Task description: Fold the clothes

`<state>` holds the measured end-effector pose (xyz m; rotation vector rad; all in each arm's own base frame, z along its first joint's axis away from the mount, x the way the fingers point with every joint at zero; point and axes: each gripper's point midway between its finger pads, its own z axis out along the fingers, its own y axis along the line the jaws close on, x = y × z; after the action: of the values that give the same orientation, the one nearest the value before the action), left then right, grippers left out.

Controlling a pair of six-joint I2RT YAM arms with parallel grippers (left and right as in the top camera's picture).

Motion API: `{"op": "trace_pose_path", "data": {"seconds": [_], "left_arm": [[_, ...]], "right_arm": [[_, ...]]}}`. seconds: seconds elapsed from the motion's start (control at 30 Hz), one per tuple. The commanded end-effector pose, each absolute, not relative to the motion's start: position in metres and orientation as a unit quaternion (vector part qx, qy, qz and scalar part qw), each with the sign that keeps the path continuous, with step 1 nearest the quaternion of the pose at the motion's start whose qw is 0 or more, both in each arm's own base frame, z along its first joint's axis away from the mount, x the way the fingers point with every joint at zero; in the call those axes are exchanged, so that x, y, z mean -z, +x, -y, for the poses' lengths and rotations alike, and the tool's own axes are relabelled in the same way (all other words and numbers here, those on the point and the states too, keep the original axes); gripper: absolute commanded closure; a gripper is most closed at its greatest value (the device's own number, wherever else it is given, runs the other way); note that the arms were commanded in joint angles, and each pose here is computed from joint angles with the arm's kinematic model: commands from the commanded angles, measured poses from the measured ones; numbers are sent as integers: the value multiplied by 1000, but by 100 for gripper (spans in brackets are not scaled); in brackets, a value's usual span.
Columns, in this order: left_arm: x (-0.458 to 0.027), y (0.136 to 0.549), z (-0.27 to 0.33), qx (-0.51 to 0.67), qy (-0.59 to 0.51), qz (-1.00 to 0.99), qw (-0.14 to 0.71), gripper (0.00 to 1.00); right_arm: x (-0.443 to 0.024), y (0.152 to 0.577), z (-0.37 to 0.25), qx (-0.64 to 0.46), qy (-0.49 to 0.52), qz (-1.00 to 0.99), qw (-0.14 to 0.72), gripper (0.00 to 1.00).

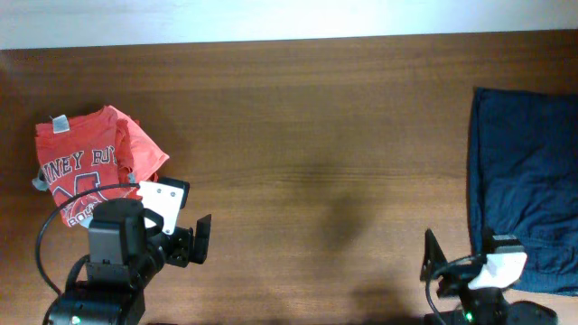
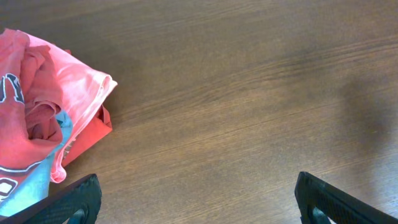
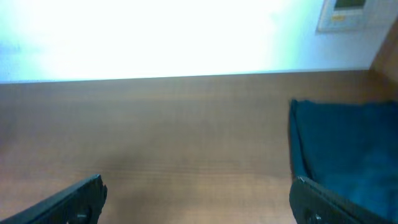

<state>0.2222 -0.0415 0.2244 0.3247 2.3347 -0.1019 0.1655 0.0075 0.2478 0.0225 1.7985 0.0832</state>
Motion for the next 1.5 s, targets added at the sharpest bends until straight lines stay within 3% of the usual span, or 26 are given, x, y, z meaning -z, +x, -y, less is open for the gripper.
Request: {"op": "trace_pose_path", "data": {"seconds": [0.0, 0.37, 0.5, 1.47], "left_arm": [[-223, 221, 40, 38, 122, -916, 380, 1], [-223, 221, 40, 38, 122, -916, 380, 1], [-223, 221, 40, 39, 122, -916, 380, 1], [-223, 221, 40, 38, 122, -916, 380, 1]], "right_arm": [[-226, 189, -12, -44, 8, -778, 627, 1], [-184, 245, -18, -56, 3, -699, 713, 1], [-155, 245, -20, -56, 1, -735, 676, 1], [-156, 245, -25, -68, -8, -733, 676, 1]]}}
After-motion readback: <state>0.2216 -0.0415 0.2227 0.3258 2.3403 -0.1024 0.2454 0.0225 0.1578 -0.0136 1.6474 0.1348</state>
